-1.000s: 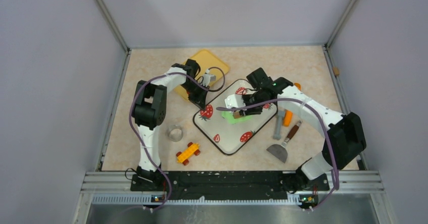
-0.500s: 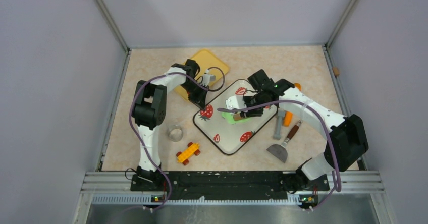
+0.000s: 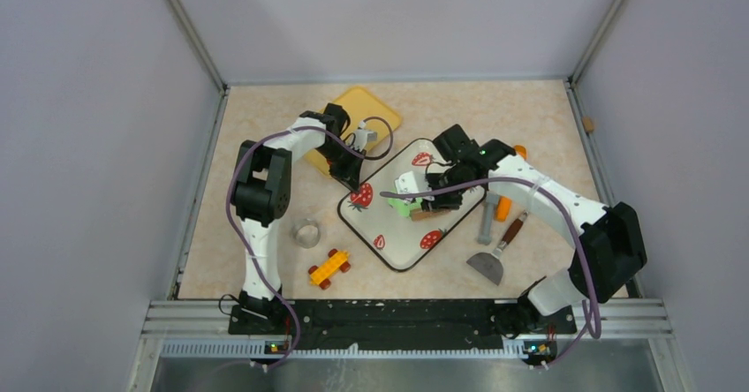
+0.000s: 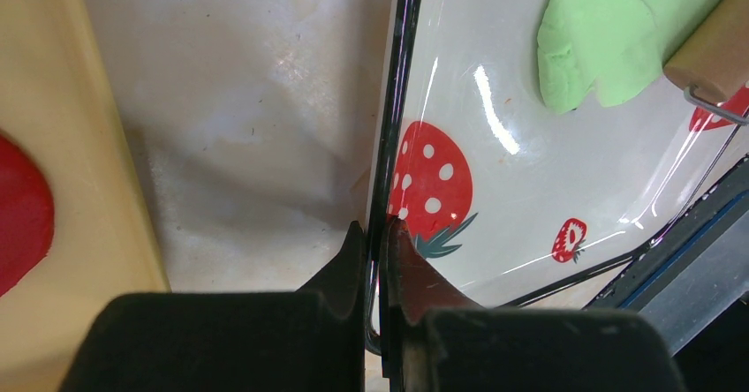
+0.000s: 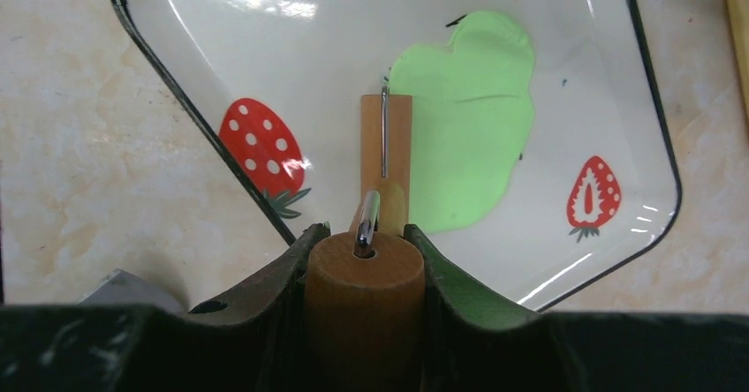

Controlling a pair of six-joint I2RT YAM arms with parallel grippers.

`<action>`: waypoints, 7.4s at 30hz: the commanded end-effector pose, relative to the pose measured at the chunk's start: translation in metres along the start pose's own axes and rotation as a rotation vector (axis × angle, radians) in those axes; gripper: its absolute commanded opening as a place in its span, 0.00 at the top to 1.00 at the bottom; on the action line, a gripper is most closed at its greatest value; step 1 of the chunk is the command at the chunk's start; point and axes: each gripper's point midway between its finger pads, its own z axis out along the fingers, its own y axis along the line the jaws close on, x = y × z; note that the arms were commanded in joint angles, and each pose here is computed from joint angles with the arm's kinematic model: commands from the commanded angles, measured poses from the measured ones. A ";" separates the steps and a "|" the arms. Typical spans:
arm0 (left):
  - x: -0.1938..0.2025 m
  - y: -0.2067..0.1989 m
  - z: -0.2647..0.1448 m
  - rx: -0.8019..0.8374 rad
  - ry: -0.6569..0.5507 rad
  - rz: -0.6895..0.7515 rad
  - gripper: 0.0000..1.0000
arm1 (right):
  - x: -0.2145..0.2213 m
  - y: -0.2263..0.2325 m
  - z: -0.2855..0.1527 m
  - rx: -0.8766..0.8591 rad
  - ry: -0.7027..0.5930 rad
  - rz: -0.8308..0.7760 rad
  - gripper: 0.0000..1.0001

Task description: Roll out the dumpling wrappers from the dough

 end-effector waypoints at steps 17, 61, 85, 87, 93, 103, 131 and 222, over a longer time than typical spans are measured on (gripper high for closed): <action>-0.008 0.004 0.014 -0.002 -0.019 -0.031 1.00 | -0.034 -0.034 -0.066 0.085 -0.258 0.613 1.00; 0.000 0.007 0.011 -0.021 -0.005 -0.038 1.00 | 0.034 -0.098 0.035 -0.022 -0.342 1.645 1.00; 0.002 0.010 0.011 -0.018 -0.016 -0.050 1.00 | 0.123 -0.087 0.009 0.335 -0.067 1.655 1.00; 0.001 0.010 0.012 -0.016 -0.016 -0.052 1.00 | 0.128 -0.086 0.005 0.350 -0.063 1.658 1.00; 0.000 0.010 0.012 -0.016 -0.018 -0.051 1.00 | 0.146 -0.080 -0.007 0.390 -0.037 1.665 1.00; -0.002 0.010 0.012 -0.011 -0.022 -0.053 1.00 | 0.196 -0.062 -0.024 0.483 0.060 1.697 1.00; 0.000 0.012 0.016 -0.009 -0.013 -0.062 1.00 | 0.263 -0.043 -0.051 0.618 0.187 1.700 1.00; 0.001 0.006 0.016 0.034 0.007 -0.068 1.00 | 0.022 -0.110 -0.052 0.452 0.000 0.132 1.00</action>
